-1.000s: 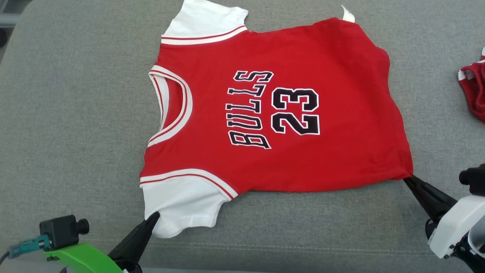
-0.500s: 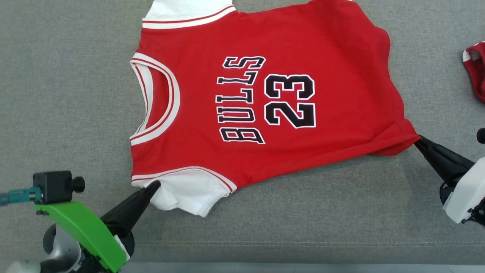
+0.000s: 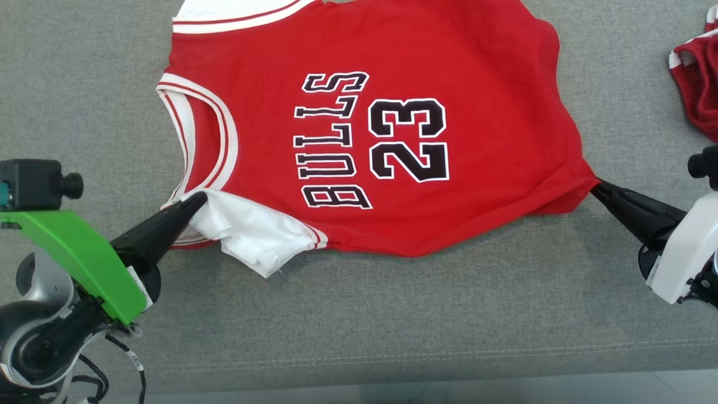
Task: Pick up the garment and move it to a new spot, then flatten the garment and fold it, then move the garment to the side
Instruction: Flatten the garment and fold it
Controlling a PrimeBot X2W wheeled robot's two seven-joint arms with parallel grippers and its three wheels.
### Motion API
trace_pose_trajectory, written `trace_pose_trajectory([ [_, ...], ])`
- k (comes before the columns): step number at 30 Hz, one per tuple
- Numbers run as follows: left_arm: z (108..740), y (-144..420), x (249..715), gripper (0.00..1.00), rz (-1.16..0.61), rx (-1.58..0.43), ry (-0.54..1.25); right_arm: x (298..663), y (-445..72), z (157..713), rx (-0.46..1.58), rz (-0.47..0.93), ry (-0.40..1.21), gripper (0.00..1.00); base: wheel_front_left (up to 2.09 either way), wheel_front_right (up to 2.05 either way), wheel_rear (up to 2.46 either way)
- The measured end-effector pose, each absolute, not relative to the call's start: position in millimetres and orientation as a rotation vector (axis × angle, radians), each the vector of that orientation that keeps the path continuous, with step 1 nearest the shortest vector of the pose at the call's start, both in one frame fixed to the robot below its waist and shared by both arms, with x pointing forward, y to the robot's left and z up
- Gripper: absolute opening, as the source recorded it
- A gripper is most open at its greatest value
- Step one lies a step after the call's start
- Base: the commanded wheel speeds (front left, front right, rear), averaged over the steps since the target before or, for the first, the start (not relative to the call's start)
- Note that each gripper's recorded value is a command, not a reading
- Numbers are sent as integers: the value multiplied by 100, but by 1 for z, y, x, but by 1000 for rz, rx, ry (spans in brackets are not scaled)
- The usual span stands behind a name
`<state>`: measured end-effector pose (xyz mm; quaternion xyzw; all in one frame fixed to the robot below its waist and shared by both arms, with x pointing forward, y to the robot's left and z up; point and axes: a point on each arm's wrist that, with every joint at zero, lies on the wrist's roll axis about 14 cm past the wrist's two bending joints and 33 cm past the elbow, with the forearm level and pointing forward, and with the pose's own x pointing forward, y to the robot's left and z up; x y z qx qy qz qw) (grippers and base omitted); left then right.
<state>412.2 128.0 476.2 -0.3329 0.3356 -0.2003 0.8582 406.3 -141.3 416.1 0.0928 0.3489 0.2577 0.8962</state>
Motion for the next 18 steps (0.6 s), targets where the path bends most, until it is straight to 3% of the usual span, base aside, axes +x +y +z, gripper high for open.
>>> trace_pose_trajectory([
  [18, 456, 140, 455, 0, -367, -725, 788, 421, -150, 417, 163, 527, 813, 0, 0, 0, 0],
])
